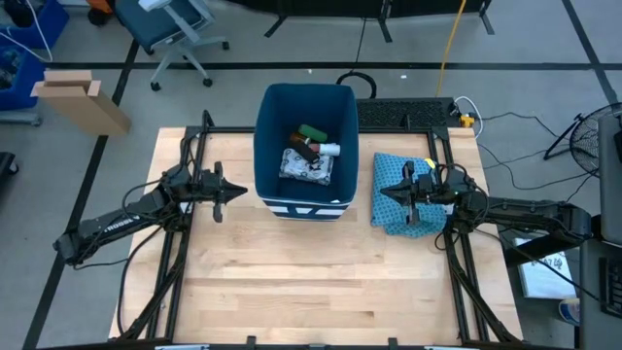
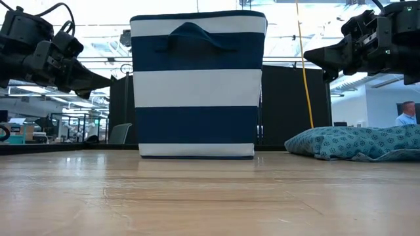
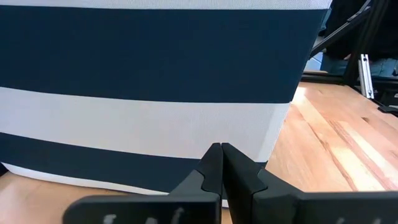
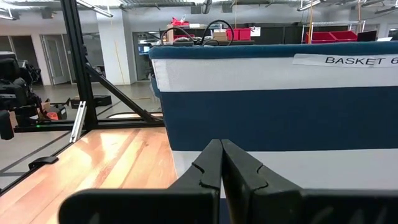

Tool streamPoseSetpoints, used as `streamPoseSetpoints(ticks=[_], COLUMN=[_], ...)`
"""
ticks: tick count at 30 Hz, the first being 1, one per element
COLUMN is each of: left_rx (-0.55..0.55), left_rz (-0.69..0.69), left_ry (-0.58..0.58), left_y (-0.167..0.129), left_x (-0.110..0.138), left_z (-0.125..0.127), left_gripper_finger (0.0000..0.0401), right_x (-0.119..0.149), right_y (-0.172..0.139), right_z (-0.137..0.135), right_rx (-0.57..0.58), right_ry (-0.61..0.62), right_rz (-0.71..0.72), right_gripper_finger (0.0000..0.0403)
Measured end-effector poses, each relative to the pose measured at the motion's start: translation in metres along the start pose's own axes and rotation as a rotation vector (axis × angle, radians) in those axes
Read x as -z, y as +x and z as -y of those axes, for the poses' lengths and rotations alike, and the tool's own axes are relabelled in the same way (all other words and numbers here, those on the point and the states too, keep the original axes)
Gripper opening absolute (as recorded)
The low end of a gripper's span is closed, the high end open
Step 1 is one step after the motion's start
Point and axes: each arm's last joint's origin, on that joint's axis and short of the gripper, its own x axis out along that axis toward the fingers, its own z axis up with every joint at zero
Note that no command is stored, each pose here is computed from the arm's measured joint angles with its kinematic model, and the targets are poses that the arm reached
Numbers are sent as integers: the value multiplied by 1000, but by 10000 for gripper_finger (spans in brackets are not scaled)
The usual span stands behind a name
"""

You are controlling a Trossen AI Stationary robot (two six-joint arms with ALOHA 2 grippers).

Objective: Pick & place medical supplies in basket/bin
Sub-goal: Return to Home Position

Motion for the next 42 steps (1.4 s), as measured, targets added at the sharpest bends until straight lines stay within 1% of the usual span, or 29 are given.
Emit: streamPoseSetpoints(ticks=[10,42], left_rx=[0,0], left_rz=[1,1], left_ry=[1,1], left_y=[0,0], left_x=[0,0], left_z=[0,0], left_gripper_finger=[20,21], right_x=[0,0], right_y=[0,0], right_z=[0,0], right_rx=[0,0], right_ry=[0,0], right_rz=[0,0], right_gripper_finger=[0,0])
